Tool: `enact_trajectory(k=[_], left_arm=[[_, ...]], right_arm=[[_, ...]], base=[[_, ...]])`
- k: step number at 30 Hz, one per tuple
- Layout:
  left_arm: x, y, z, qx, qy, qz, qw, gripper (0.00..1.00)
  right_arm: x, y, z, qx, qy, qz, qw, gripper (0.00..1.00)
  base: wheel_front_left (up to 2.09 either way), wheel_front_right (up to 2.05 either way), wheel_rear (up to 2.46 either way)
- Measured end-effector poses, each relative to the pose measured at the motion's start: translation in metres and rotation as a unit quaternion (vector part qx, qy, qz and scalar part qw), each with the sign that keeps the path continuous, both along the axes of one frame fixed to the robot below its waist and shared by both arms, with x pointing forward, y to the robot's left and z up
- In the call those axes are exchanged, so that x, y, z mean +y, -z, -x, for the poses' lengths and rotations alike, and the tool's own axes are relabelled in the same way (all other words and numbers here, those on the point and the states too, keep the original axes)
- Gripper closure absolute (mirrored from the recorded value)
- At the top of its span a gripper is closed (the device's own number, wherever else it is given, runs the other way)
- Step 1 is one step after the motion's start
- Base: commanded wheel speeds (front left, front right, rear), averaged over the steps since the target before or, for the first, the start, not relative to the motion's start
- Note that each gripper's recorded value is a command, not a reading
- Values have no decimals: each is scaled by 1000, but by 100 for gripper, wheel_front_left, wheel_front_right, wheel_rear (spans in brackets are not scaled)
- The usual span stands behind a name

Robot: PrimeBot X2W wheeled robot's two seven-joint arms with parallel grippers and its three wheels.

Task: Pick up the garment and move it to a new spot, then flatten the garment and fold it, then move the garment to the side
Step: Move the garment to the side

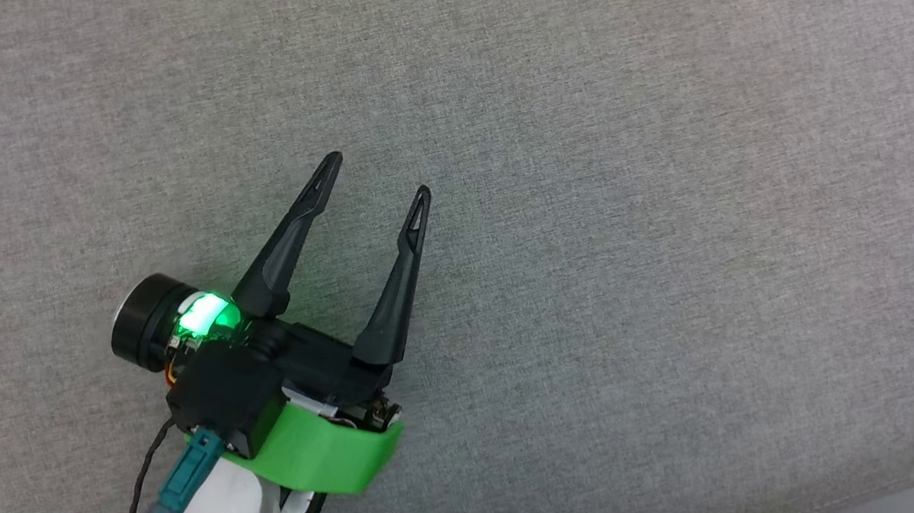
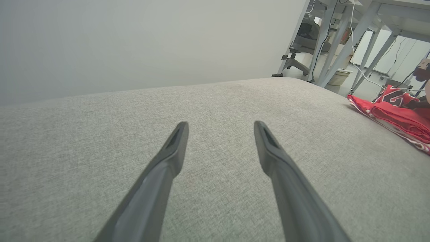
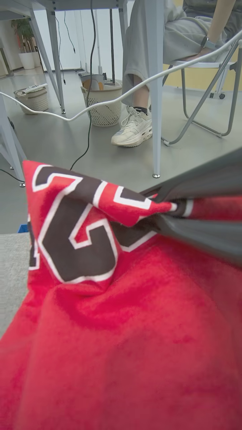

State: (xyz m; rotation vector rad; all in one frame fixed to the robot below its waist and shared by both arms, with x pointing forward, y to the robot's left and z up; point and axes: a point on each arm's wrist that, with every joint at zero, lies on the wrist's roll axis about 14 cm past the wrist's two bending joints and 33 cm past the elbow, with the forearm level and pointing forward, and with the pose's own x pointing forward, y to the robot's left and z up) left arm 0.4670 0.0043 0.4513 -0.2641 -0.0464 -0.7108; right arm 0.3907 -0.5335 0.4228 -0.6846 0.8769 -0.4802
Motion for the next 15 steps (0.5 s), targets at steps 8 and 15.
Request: enact_trajectory(k=[8, 15], left_arm=[[1, -3, 3, 4, -5, -4, 1000, 0], [7, -25, 8, 5, -35, 12, 999, 0]], right_arm=[[0, -13, -7, -39, -8, 4, 999, 0], [28, -57, -35, -141, -73, -7, 987, 0]], base=[[0, 0, 0], [0, 0, 0]])
